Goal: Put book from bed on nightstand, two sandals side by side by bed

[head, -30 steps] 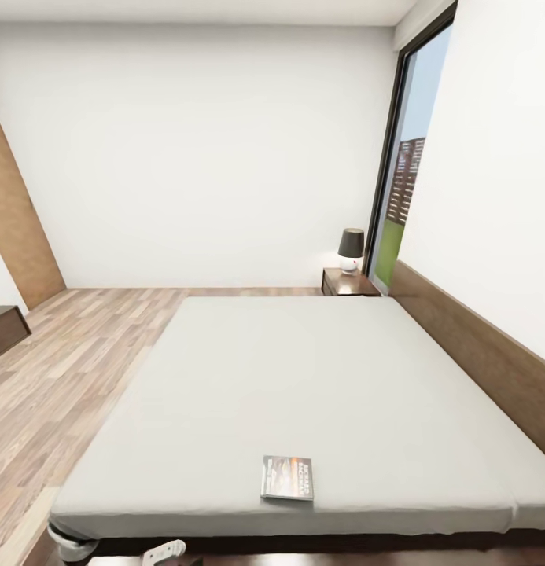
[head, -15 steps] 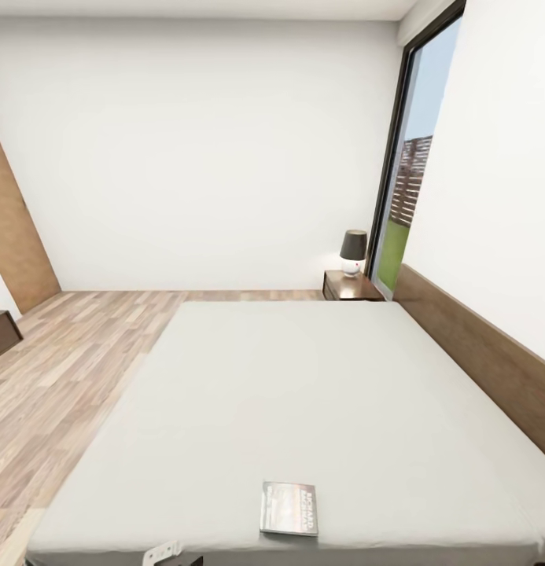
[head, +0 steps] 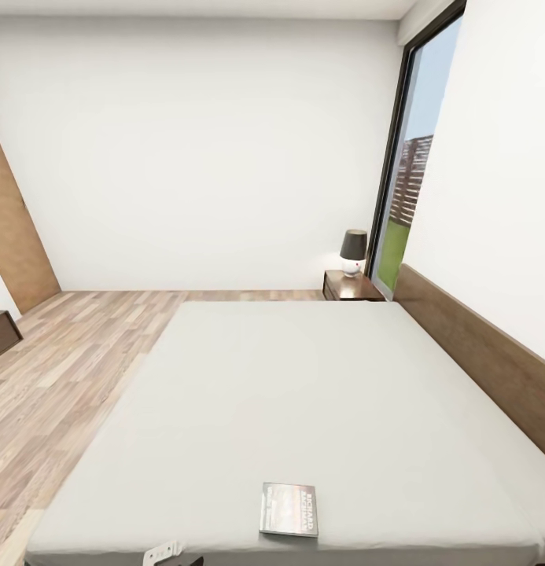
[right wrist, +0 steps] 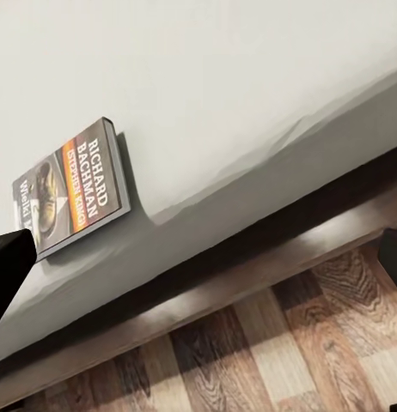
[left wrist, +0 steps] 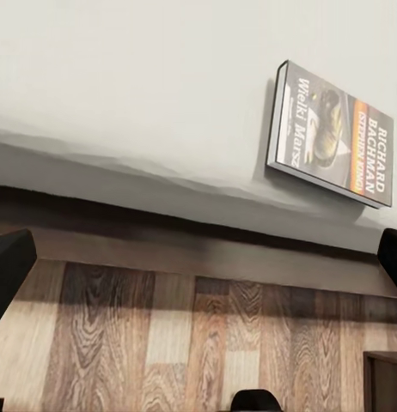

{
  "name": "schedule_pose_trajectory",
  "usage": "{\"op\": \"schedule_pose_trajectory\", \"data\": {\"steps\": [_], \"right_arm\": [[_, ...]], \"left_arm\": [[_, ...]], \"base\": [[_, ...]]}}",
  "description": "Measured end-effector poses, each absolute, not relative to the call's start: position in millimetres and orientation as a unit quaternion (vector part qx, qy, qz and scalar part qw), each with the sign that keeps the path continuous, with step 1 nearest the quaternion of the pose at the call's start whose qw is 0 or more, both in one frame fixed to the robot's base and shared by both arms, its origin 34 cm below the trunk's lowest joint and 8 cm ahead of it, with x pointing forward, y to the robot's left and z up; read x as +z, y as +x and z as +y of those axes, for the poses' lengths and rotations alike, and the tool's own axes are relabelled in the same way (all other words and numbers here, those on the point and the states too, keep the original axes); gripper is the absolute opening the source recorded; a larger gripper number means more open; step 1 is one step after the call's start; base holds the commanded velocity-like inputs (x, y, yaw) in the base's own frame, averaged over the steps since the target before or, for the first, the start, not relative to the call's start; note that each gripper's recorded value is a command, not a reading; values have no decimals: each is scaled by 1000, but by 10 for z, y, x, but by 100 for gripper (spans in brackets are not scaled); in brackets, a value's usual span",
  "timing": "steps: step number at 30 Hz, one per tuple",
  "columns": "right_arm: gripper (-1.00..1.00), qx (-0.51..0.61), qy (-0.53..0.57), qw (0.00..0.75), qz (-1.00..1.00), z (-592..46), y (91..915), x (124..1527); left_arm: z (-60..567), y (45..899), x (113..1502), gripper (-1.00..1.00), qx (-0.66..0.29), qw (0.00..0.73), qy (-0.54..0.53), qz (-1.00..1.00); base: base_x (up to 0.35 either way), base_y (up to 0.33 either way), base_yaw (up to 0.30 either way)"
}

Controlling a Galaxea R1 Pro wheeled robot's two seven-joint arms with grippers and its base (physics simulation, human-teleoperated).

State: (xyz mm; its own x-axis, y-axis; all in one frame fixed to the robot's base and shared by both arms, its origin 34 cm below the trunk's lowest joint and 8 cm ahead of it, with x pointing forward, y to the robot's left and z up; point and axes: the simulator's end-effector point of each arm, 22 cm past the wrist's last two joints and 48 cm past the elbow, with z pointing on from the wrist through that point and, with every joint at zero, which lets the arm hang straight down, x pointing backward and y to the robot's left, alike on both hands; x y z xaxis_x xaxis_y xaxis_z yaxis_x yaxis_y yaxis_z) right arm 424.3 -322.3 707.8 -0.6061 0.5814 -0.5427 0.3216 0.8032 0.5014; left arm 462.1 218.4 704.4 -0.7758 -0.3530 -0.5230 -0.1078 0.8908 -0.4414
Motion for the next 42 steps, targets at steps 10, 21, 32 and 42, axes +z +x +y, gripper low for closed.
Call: {"op": "schedule_pose_trajectory", "data": {"steps": [10,21,32,42], "right_arm": [[100,177,259,356,880,-3228,4204,7036],[100,175,260,348,883,-3227,4152,6984],[100,173,262,341,886,-3229,4100,6932],[100,171,263,334,889,-3228,4052,6886]], "left_arm": [[2185,4582,6998,100,-196,305,-126,923],[2186,4530,6940,100,-195,297,-128,926],[2183,4477,6882,100,-194,289,-130,928],[2184,4428,6829,100,-193,282,-131,931]], "base": [[0,0,0],[15,0,0],[133,0,0],[6,0,0]]}}
